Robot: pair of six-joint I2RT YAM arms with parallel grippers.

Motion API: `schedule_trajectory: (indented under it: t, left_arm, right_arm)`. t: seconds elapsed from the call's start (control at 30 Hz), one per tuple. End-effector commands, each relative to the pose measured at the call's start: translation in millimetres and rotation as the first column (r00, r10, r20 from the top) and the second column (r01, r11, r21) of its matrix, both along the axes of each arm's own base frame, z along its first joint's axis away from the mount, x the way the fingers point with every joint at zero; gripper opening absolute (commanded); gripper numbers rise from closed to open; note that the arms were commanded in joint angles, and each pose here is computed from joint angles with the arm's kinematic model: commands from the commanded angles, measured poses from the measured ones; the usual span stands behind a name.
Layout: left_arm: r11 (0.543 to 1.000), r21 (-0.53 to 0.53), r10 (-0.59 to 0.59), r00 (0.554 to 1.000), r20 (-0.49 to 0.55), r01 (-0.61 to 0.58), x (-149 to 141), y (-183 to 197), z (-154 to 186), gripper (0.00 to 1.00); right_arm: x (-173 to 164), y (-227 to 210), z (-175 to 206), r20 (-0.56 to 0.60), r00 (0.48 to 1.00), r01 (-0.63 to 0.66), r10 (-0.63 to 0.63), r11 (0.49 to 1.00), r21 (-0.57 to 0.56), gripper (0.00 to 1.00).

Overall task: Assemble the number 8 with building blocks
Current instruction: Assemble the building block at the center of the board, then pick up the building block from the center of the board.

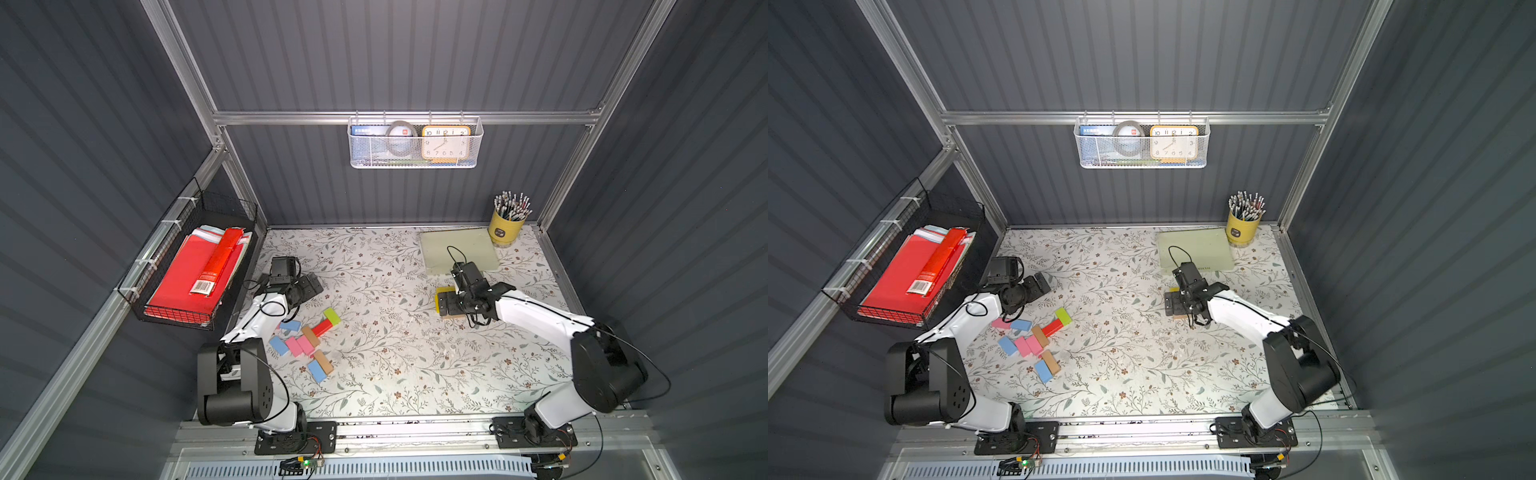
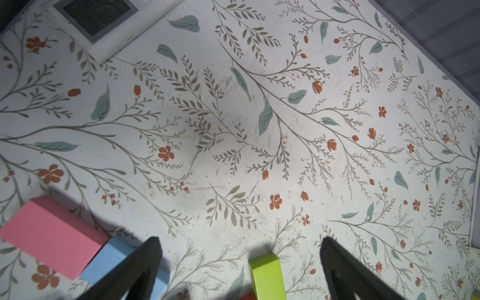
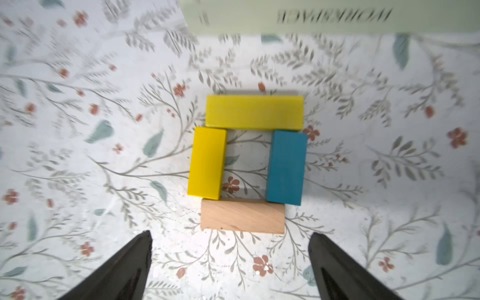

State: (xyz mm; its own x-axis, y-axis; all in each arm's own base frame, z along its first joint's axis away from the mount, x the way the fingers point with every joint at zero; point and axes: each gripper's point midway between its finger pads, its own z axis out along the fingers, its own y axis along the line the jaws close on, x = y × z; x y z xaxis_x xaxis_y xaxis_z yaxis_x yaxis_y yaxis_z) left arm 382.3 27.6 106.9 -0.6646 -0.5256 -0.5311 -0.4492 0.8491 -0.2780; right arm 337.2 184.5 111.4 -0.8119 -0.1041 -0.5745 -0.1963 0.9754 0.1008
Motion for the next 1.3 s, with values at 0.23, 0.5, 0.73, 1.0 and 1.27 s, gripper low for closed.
schedule_trajectory:
  t: [0.23, 0.5, 0.73, 1.0, 1.27]
  left_arm:
    - [0.994, -0.002, 0.110, 0.988, -0.110, -0.111, -36.3, 9.0, -8.5, 0.99]
    - [0.993, -0.044, 0.100, 0.985, -0.137, -0.107, -29.5, 2.6, -23.6, 0.96]
    - [0.995, -0.063, 0.073, 0.992, -0.101, -0.079, -5.9, -24.6, -19.6, 0.88]
    - [0.997, -0.077, -0.009, 0.986, -0.164, -0.004, -6.5, -72.4, -36.2, 0.82]
    - [0.997, -0.064, 0.019, 0.975, -0.220, -0.033, -22.6, -68.5, -54.6, 0.82]
  right_arm:
    - [-7.1, 12.0, 45.6, 0.122, 0.990, -0.084, 0.070, 0.989, 0.121, 0.99]
    - [-11.8, 19.4, 43.3, 0.160, 0.980, -0.141, 0.115, 0.977, 0.162, 0.99]
    - [-19.1, 15.5, 27.3, 0.138, 0.983, -0.144, 0.124, 0.978, 0.152, 0.98]
    - [-22.9, 10.5, 19.5, 0.134, 0.983, -0.141, 0.124, 0.981, 0.132, 0.98]
    - [-24.2, 8.6, 15.9, 0.128, 0.985, -0.133, 0.117, 0.983, 0.128, 0.98]
